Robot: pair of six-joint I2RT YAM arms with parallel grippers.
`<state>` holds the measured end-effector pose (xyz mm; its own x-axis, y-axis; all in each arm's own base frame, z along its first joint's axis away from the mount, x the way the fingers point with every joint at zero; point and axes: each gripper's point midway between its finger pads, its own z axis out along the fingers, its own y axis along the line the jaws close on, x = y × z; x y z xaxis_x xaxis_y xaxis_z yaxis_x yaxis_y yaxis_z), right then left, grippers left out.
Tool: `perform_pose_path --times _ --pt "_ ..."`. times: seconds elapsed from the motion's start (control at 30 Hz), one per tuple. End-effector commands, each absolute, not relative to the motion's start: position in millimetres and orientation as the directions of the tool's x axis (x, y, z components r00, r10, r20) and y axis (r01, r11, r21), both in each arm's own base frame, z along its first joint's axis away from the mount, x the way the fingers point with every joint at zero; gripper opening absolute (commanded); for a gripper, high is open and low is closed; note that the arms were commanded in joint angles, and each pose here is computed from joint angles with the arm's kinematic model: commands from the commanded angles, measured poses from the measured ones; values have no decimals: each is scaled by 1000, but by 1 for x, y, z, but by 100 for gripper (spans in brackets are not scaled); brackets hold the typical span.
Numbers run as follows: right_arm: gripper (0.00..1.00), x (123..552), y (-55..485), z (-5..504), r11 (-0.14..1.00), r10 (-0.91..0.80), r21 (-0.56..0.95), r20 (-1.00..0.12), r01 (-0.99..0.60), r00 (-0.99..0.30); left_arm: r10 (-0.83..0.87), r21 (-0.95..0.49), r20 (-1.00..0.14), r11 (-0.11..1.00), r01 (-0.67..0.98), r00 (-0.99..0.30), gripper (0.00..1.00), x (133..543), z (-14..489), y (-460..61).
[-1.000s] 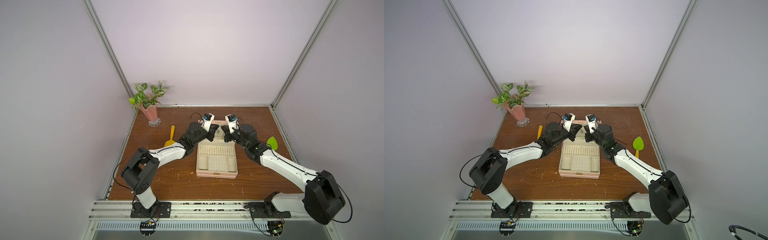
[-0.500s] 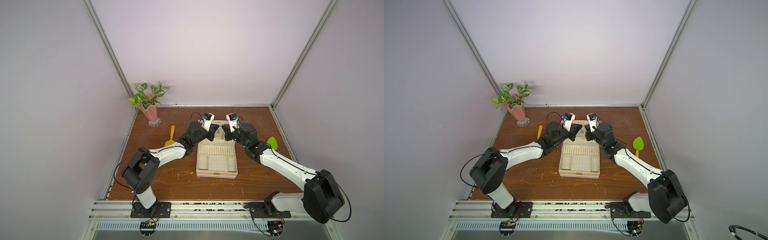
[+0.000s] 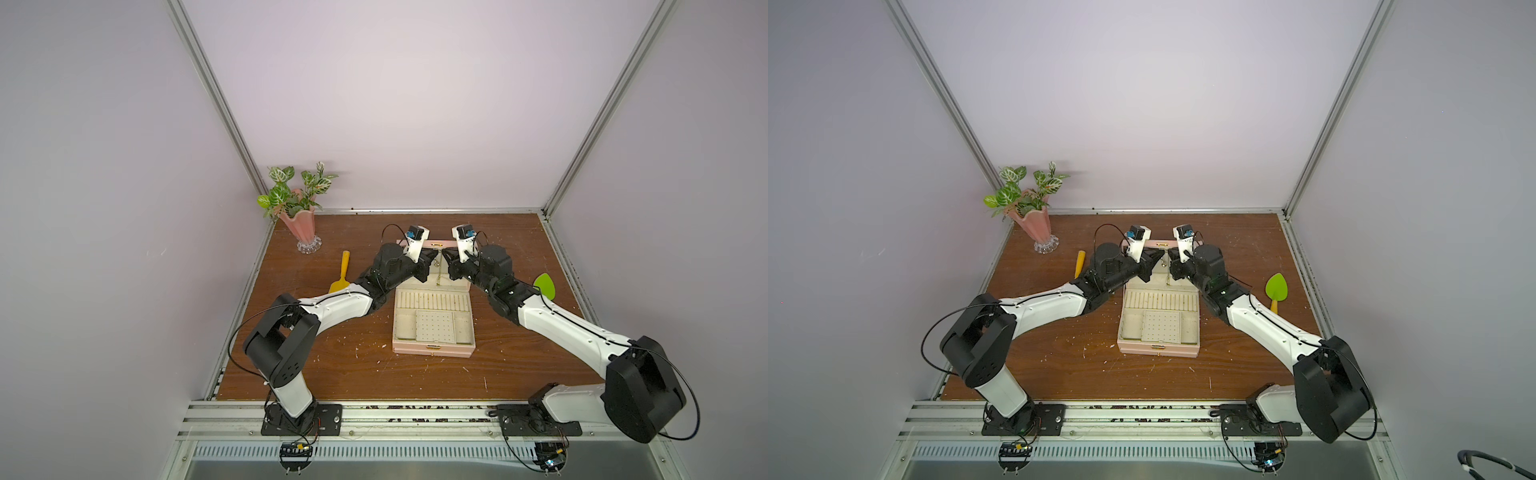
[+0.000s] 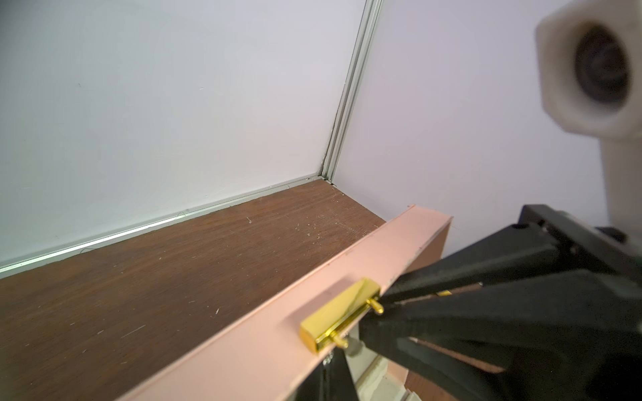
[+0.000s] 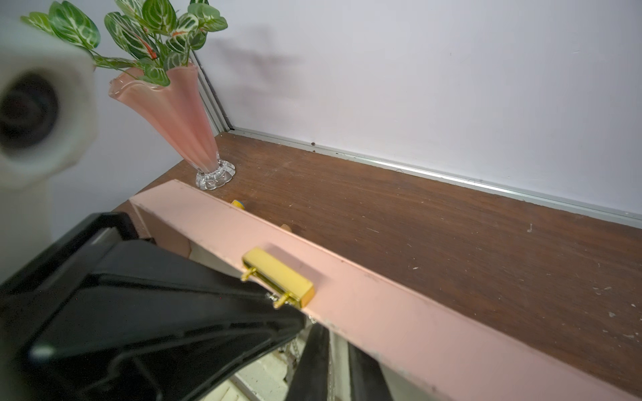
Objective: Put jewelry chain into jewelry box
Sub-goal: Hang the necklace on the jewelry box clasp.
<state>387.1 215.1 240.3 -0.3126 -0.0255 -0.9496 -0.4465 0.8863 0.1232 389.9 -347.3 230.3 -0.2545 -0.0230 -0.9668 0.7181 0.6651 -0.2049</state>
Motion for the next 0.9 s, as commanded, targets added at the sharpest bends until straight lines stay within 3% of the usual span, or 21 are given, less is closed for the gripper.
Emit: perform_pose_path --times 0.0,0.23,0.37,0.53,0.87 --pt "19 389 209 270 887 23 138 -966 -440 -257 -20 -211 -962 691 692 -274 1 399 227 -342" --pt "27 374 205 273 871 32 148 -968 -468 -247 -5 -219 -954 693 687 -299 8 396 216 -340" --pt "31 361 204 276 853 27 145 -972 -501 -235 -6 -218 -955 696 684 -298 17 395 217 -339" --pt "36 345 200 287 839 11 116 -981 -531 -195 -5 -213 -956 697 685 -293 20 393 220 -337" --pt "54 342 188 323 810 -192 -138 -981 -570 -36 -16 -167 -978 650 742 -206 31 364 251 -327"
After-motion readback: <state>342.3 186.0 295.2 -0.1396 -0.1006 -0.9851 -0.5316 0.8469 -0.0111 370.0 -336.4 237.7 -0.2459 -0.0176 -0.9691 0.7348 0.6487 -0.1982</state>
